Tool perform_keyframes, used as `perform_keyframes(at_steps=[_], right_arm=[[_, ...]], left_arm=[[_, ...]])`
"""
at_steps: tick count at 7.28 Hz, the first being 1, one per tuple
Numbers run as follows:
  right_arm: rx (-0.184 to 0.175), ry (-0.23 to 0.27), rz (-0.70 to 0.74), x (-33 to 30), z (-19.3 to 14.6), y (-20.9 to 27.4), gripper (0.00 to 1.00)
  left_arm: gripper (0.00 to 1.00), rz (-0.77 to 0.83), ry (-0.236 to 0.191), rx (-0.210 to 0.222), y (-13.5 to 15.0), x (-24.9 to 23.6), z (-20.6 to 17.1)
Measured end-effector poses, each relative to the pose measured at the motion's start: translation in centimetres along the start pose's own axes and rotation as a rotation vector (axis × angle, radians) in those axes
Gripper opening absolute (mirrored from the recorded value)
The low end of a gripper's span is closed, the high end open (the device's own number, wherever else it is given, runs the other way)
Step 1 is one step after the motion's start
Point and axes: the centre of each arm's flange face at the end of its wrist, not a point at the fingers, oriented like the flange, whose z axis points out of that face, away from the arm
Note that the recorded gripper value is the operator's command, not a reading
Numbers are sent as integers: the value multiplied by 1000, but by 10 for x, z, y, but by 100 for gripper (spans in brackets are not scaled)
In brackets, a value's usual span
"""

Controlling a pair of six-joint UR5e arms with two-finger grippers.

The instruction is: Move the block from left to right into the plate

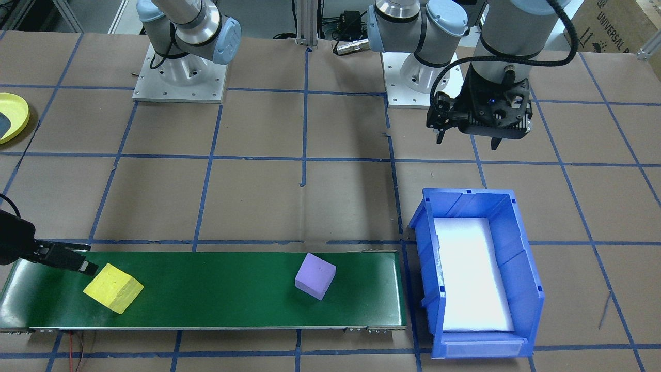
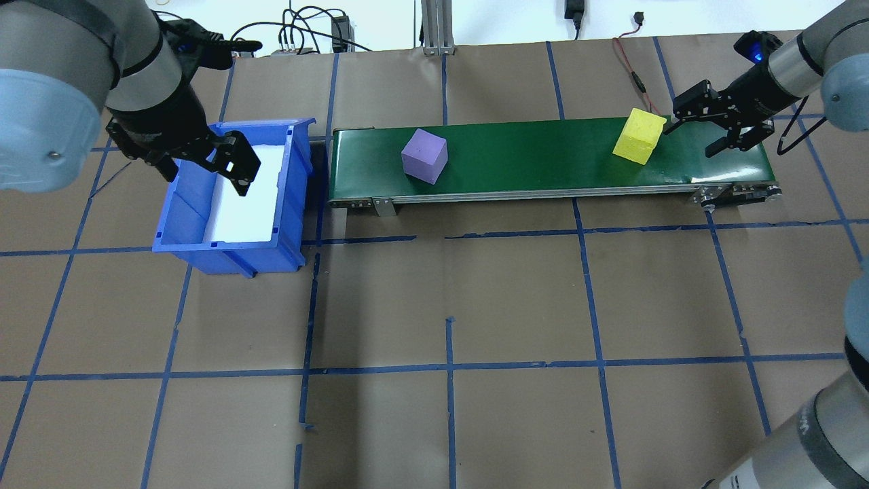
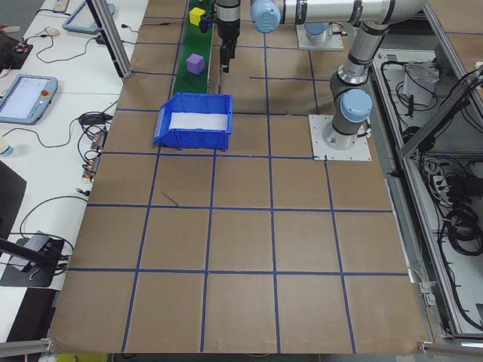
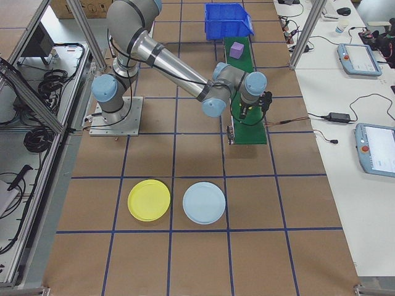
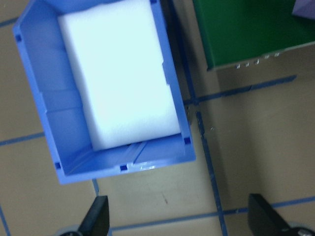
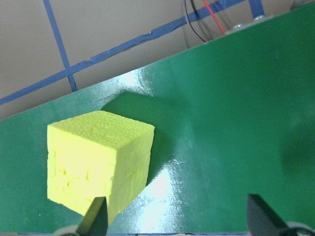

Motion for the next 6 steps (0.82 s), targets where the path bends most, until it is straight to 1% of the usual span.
perform_keyframes(at_steps=[1, 2, 4, 6], right_arm=[[3, -4, -2, -1, 0, 0, 100], [4, -8, -2, -1, 0, 0, 100], [4, -11, 2, 1, 3, -3, 100], [13, -12, 5, 3, 8, -7, 100]], left_arm=[[100, -7, -3, -22, 14, -2, -8], [100, -12, -3, -32, 25, -2, -16], [100, -24, 5, -21, 30, -2, -24], [100, -33, 3, 3, 20, -8, -35]])
